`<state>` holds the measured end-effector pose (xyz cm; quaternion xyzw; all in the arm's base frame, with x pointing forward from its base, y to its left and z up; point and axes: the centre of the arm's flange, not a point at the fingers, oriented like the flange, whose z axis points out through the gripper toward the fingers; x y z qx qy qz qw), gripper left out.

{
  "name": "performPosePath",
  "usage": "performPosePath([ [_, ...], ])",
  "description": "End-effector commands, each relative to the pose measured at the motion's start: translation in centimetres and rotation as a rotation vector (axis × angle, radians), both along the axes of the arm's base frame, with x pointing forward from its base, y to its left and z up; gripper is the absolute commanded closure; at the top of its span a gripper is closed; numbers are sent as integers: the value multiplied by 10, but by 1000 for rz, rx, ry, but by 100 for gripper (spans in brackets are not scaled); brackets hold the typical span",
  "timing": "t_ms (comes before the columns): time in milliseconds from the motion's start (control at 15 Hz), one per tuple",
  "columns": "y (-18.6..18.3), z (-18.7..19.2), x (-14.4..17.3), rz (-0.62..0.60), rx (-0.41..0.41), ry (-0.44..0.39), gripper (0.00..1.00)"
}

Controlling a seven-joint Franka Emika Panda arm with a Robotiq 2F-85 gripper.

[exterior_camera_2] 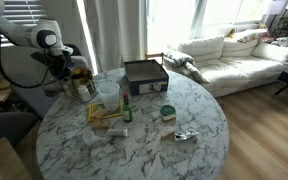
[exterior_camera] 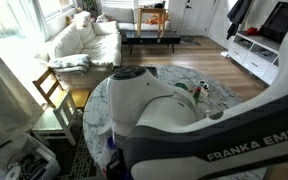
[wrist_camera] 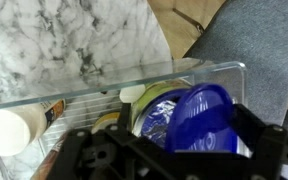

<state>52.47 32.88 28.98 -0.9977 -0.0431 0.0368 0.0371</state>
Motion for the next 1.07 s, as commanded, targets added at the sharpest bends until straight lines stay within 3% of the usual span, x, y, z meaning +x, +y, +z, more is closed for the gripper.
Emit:
performPosePath([
  [0, -11, -4, -2, -13, -28, -12, 0],
  [1000, -21, -1, 2, -69, 26, 30, 0],
])
